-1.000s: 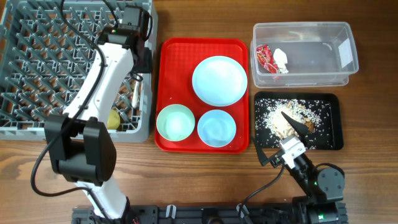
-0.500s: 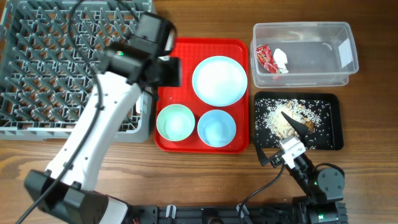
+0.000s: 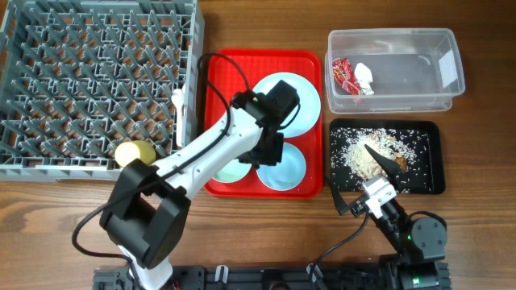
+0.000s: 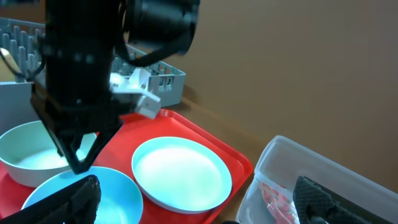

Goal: Sort waste into correct bins and load items into the dishwasher rack
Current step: 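Reach left gripper to the blue bowl and grasp its rim, then lift the blue bowl and place it upright in the rack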

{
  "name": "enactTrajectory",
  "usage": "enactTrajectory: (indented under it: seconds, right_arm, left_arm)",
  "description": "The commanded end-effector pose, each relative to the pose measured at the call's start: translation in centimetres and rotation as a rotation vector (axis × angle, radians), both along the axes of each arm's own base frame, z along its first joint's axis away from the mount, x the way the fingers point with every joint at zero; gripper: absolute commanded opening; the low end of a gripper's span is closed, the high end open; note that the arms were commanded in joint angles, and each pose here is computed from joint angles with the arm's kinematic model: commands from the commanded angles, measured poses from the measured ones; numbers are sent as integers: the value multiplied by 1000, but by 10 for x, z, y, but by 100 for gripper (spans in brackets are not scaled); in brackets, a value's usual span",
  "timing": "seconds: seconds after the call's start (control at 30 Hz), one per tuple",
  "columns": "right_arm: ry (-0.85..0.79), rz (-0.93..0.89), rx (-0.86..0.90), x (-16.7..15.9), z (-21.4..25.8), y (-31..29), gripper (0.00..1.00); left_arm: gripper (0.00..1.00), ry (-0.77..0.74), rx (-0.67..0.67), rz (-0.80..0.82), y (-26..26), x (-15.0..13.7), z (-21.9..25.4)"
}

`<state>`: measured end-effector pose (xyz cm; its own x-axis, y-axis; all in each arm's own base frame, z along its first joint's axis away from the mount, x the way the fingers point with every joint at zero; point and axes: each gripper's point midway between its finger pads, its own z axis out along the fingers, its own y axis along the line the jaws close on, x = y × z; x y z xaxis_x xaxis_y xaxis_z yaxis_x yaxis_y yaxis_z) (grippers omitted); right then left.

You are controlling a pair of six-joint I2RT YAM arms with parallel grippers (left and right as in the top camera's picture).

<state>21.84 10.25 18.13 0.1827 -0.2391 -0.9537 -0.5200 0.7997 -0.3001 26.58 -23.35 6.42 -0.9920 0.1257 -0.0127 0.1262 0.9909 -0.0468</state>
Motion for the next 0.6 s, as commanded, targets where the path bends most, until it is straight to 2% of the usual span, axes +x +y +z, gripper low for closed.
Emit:
enactTrajectory:
  seconds: [0.0, 0.17, 0.3, 0.4, 0.47, 0.57]
  right_arm:
    - [-15, 20, -1, -3, 2, 3, 100]
    - [-15, 20, -1, -3, 2, 3, 100]
    - [-15, 20, -1, -3, 2, 3, 100]
    - [-15, 20, -1, -3, 2, 3, 100]
    - [-15, 20, -1, -3, 2, 3, 100]
    - [-15, 20, -1, -3, 2, 3, 100]
  left_arm:
    - [33, 31, -15, 5, -4, -12, -16]
    - [30, 24, -23, -42, -16, -22, -23]
    - [30, -36, 44, -41, -5, -13, -25]
    - [31, -53, 31, -41, -8, -10, -34]
    - [28, -59, 26, -40, -10, -8, -38]
    - [18, -80, 6, -40, -15, -3, -38]
